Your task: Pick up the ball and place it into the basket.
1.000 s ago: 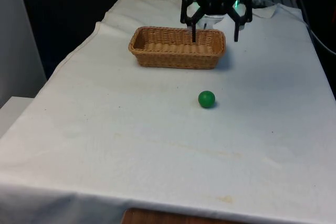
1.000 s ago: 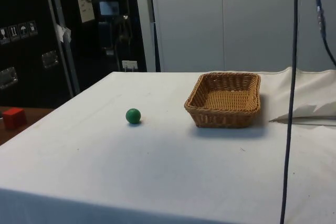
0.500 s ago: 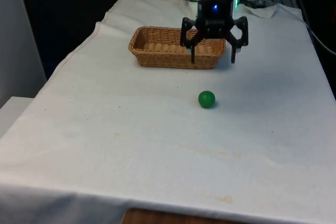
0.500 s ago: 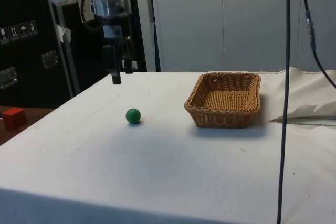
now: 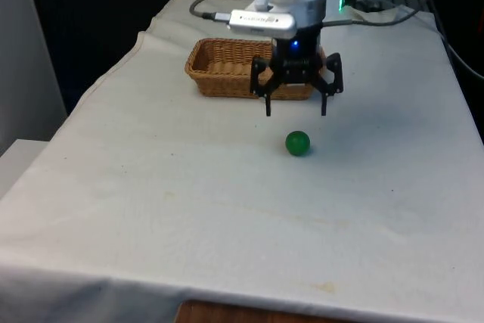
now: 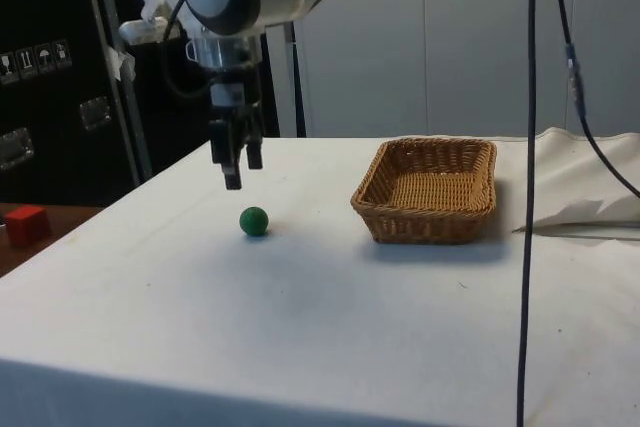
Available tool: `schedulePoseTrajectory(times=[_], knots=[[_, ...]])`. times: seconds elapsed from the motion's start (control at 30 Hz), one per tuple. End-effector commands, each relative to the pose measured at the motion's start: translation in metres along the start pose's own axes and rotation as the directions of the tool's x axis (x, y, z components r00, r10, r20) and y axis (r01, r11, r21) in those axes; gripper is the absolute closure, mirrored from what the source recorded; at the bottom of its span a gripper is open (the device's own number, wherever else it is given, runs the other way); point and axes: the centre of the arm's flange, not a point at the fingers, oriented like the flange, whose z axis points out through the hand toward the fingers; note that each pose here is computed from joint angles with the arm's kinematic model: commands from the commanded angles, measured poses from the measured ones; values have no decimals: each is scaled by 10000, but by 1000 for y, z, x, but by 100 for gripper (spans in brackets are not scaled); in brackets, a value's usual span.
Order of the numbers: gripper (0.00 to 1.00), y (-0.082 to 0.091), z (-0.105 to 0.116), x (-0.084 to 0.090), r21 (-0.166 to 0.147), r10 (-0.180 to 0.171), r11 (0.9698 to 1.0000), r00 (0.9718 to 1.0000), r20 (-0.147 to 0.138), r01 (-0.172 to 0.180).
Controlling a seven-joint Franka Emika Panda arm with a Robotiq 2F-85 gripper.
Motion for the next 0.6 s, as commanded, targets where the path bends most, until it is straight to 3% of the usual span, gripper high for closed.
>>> schedulePoseTrajectory(times=[0.0, 0.13, 0.17, 0.4, 0.43, 0.47, 0.57], knots=[[0, 0, 4, 0, 93, -4, 10000, 9999, -100, 5], [0, 1, 10, -1, 79, 11, 10000, 10000, 0, -11], [0, -1, 15, 0, 197, 3, 9998, 9999, -123, -1], [0, -3, 38, -1, 342, 32, 9994, 9999, -123, -27], [0, -2, 38, -3, 269, 39, 9996, 10000, -4, -39], [0, -3, 42, -1, 325, 30, 9995, 9999, -136, -26], [0, -2, 48, -2, 292, 46, 9996, 9999, -145, -42]])
